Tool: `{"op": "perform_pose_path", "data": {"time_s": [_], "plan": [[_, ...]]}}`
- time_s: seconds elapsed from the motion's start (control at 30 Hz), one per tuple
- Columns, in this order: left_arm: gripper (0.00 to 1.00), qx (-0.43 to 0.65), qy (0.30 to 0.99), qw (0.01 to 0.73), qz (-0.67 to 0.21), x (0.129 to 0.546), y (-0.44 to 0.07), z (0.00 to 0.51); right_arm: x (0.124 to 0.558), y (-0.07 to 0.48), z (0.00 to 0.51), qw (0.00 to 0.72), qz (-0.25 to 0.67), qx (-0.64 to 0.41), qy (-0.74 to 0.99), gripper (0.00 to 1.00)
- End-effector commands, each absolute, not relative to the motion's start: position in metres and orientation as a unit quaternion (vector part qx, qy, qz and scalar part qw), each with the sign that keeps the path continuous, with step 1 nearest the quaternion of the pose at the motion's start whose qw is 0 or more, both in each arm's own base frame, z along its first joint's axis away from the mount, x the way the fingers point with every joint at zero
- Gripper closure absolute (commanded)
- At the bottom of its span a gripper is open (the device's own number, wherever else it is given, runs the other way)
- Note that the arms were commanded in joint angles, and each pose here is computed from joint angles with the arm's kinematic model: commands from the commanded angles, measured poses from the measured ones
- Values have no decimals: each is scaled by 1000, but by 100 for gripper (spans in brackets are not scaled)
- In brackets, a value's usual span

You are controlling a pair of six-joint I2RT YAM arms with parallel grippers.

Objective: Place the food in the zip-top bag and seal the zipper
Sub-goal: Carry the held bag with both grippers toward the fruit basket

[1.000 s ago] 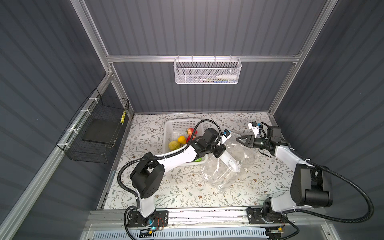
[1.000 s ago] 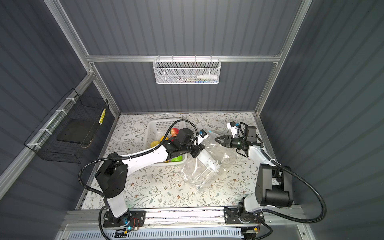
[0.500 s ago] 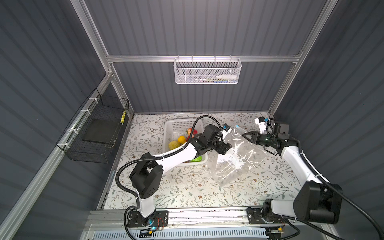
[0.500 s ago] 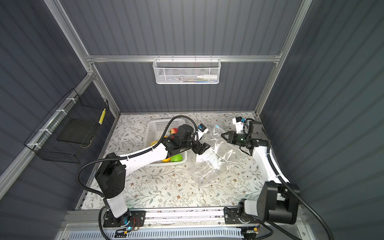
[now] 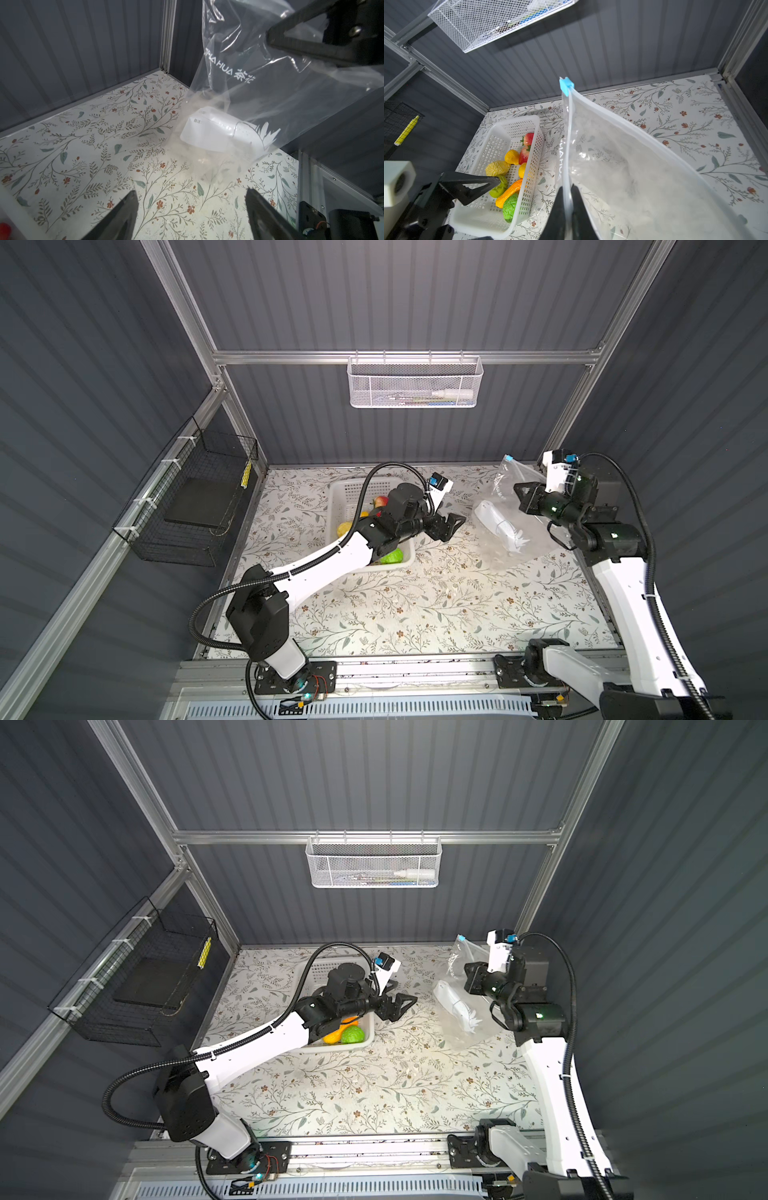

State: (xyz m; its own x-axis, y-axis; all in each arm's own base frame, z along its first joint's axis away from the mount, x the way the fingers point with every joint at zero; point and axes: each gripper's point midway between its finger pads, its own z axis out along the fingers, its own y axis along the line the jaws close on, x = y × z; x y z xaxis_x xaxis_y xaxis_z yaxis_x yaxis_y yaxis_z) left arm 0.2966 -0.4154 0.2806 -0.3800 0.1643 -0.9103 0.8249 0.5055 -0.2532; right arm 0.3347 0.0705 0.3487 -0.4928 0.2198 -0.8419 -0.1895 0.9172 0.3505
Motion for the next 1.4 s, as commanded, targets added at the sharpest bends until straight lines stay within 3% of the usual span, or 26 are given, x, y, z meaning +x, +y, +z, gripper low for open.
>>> {"op": "perform_pose_path", "data": {"time_s": [0.0,0.27,0.43,0.63,1.07,1.37], "plan": [[16,313,750,423,-399,288,-416,272,345,80,318,477,177,25,860,90],[11,238,788,447,-351,301,-383,252,365,159,260,427,238,-3,873,89],[7,109,844,453,-264,328,-328,227,361,197,242,407,268,-17,873,88],[5,-26,845,431,-316,339,-276,212,352,235,230,405,281,-30,870,86],[8,-78,814,364,-447,342,-318,240,329,267,220,482,280,-81,827,83],[22,-56,803,317,-502,339,-348,231,327,269,212,485,270,-97,826,84]]}}
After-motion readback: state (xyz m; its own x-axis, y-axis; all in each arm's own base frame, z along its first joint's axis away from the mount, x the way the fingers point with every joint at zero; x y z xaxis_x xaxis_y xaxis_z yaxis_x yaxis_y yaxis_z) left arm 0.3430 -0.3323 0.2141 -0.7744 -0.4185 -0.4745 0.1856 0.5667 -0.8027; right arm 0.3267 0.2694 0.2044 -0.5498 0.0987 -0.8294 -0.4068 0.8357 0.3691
